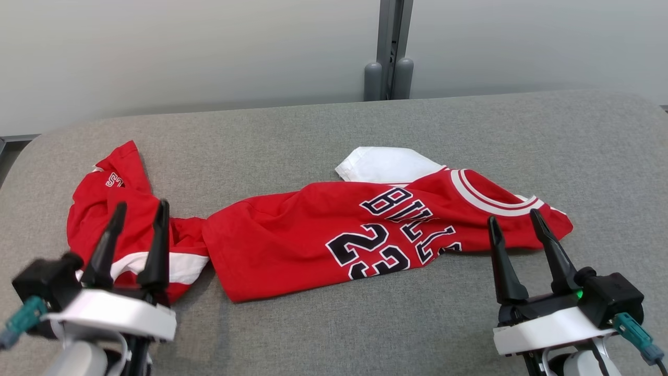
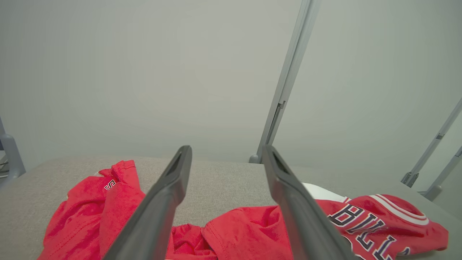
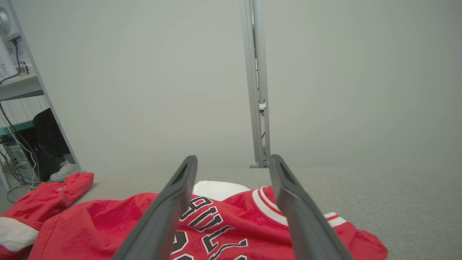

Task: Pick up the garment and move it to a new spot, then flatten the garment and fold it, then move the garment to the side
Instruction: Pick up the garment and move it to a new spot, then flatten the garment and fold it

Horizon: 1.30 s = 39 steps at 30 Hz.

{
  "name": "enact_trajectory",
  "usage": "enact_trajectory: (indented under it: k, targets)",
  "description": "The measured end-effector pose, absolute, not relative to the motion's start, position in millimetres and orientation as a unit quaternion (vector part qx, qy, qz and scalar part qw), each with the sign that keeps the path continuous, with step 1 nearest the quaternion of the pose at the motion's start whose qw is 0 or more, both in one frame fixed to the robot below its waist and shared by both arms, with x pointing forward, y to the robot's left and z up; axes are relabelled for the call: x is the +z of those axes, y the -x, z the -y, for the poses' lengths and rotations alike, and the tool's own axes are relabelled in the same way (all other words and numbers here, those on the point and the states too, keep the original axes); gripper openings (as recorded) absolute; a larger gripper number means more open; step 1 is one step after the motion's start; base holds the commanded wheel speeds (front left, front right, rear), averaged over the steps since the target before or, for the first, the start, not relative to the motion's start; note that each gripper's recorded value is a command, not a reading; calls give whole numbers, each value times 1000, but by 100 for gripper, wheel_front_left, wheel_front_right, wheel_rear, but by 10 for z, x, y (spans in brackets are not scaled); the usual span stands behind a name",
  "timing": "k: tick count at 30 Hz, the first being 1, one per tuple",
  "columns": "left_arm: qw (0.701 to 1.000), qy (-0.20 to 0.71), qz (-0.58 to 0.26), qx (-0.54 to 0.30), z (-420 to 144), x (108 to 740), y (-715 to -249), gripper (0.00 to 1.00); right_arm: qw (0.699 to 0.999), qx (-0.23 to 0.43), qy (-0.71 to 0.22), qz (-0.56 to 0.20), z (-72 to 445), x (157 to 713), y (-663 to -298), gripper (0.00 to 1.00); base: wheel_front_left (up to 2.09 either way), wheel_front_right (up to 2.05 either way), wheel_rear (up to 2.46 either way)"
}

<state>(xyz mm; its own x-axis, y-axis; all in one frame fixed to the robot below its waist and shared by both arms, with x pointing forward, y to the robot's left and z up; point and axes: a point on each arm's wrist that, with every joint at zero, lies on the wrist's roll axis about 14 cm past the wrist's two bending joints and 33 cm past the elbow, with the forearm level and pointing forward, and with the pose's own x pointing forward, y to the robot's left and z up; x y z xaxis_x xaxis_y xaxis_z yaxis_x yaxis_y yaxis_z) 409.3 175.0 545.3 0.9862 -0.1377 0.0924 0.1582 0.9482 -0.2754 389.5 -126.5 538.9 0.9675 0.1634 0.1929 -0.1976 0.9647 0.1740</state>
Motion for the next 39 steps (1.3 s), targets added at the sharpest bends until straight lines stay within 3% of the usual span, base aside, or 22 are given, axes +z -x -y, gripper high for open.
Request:
enact_trajectory:
  k: [27,39]
  targets:
    - [983,157,-3,-92,-1549,5040,-3952,100,989,76,-91,90,1372,5390,-3837,100,0,0,0]
    - [977,165,-69,-115,-1364,4723,-3988,100,990,67,-87,92,1439,5396,-3853,100,0,0,0]
